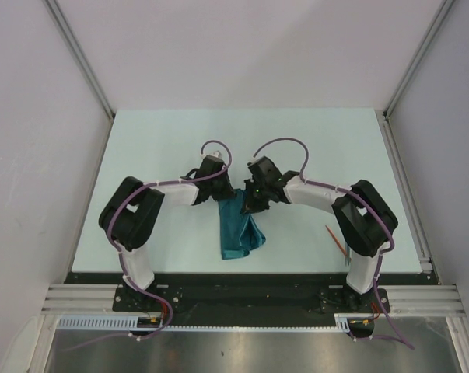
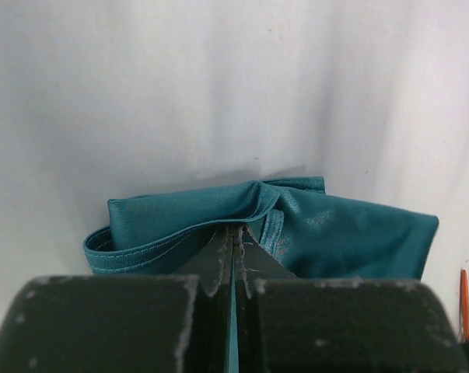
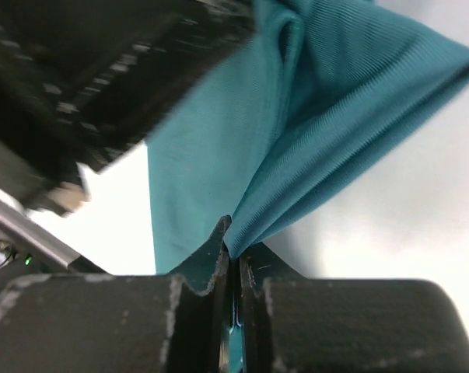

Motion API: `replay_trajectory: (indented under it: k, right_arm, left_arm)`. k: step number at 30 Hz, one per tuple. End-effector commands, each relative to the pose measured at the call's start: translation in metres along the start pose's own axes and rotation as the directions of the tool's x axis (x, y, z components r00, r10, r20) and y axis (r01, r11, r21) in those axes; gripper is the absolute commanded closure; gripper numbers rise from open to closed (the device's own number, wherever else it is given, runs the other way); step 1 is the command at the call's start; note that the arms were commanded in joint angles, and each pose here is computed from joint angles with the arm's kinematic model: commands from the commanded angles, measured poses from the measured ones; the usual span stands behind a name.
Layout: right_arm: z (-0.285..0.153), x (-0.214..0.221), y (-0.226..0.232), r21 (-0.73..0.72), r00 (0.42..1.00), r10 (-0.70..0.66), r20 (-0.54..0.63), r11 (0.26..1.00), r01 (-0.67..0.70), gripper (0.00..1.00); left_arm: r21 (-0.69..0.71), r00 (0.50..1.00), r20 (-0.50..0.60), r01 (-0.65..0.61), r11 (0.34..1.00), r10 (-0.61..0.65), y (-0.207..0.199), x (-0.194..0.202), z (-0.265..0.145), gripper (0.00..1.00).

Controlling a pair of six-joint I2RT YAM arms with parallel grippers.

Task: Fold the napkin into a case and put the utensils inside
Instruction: Fold the 2/3-rectangle-folded napkin at the center of the board.

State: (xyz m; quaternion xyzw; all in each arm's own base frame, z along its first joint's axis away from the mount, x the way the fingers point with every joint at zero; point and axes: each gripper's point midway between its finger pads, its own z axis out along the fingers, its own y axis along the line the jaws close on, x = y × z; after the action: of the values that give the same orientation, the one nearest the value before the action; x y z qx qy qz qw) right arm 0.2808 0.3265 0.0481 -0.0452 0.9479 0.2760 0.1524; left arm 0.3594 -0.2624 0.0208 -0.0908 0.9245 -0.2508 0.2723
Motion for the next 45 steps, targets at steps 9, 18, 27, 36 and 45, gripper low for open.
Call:
replay_trajectory:
  k: [9, 18, 27, 36, 45]
  right_arm:
    - [0.024, 0.001, 0.006, 0.237, 0.996, 0.022, 0.084, 0.971, -0.041, 1.00]
    - [0.028, 0.004, -0.005, 0.268, 0.998, 0.013, 0.063, 0.963, -0.029, 1.00]
    - [0.024, 0.007, -0.008, 0.294, 0.999, 0.000, 0.045, 0.956, -0.014, 1.00]
    - [0.023, 0.006, 0.000, 0.369, 0.999, 0.007, 0.038, 0.929, -0.020, 1.00]
    - [0.025, 0.007, 0.009, 0.520, 0.995, 0.025, 0.102, 0.851, -0.074, 1.00]
  left_arm:
    - [0.058, 0.998, -0.042, 0.041, 0.997, -0.038, -0.004, 0.012, 0.002, 1.00]
    - [0.145, 0.998, -0.039, 0.054, 0.988, -0.049, -0.026, -0.008, -0.033, 0.97]
    - [0.026, 0.999, 0.021, 0.027, 0.999, -0.027, 0.002, -0.021, -0.088, 0.96]
    - [0.018, 0.997, -0.051, 0.062, 0.998, -0.061, 0.040, 0.037, -0.069, 1.00]
    - [0.051, 0.994, -0.070, 0.093, 0.994, -0.090, 0.035, 0.060, -0.050, 1.00]
